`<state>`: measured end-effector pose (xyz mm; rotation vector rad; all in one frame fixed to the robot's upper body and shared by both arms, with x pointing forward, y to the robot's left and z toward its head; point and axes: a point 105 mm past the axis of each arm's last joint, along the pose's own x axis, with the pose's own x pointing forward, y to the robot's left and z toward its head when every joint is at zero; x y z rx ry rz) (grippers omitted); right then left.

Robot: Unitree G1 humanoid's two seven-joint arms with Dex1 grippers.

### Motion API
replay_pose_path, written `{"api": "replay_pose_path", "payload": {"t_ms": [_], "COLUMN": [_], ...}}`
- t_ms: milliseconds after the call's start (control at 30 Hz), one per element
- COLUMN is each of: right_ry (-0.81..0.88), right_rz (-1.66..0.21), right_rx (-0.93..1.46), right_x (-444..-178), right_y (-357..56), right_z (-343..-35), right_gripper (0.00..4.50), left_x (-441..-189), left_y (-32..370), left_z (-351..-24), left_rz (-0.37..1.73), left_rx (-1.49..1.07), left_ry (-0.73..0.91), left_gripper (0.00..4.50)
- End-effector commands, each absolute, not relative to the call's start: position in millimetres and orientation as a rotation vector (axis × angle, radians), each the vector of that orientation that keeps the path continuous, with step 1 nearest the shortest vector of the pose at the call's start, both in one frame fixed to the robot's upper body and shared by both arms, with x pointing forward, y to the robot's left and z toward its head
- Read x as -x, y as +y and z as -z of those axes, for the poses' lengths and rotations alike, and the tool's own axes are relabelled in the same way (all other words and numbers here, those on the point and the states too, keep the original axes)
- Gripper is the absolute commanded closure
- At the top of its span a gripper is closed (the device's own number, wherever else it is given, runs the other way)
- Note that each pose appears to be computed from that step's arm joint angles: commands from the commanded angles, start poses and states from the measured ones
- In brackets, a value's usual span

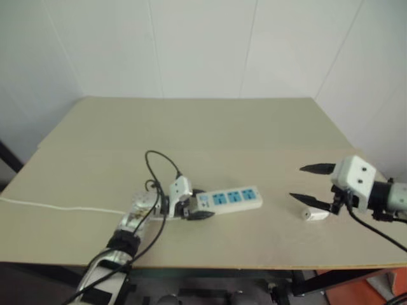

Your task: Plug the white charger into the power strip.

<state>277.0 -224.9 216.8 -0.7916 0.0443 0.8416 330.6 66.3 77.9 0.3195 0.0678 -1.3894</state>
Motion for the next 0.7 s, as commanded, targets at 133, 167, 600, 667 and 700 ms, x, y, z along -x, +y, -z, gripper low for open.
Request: {"api": "replay_pose_path", "payload": {"t_ms": [133,167,600,667,700], "right_ry": [0.138,0.174,0.635,0.672,0.691], "right_rz": [-0.951,-0.981,-1.120,-1.108,-1.113], "right_rx": [0.911,0.942,1.264,1.281,1.292], "right_x": [-278.6,-277.3,-288.4,-293.3,-294.4], "right_y": [-234.3,-235.9,-259.3,-260.8,-261.8], "right_z": [-235.2,-232.6,-192.3,-186.9,-184.0], "right_gripper": [0.65,0.65,0.65,0.65,0.65], "left_x": [-310.3,-310.2,-310.9,-308.4,-307.5], "left_y": [60.9,61.3,62.6,64.7,66.0], "left_z": [-79.1,-77.4,-64.4,-63.3,-62.4], "left_rz": [1.516,1.515,1.470,1.471,1.473], "left_rx": [-0.362,-0.366,-0.361,-0.359,-0.362], "left_ry": [0.096,0.103,0.140,0.143,0.147], "left_gripper": [1.21,1.21,1.21,1.21,1.21]}}
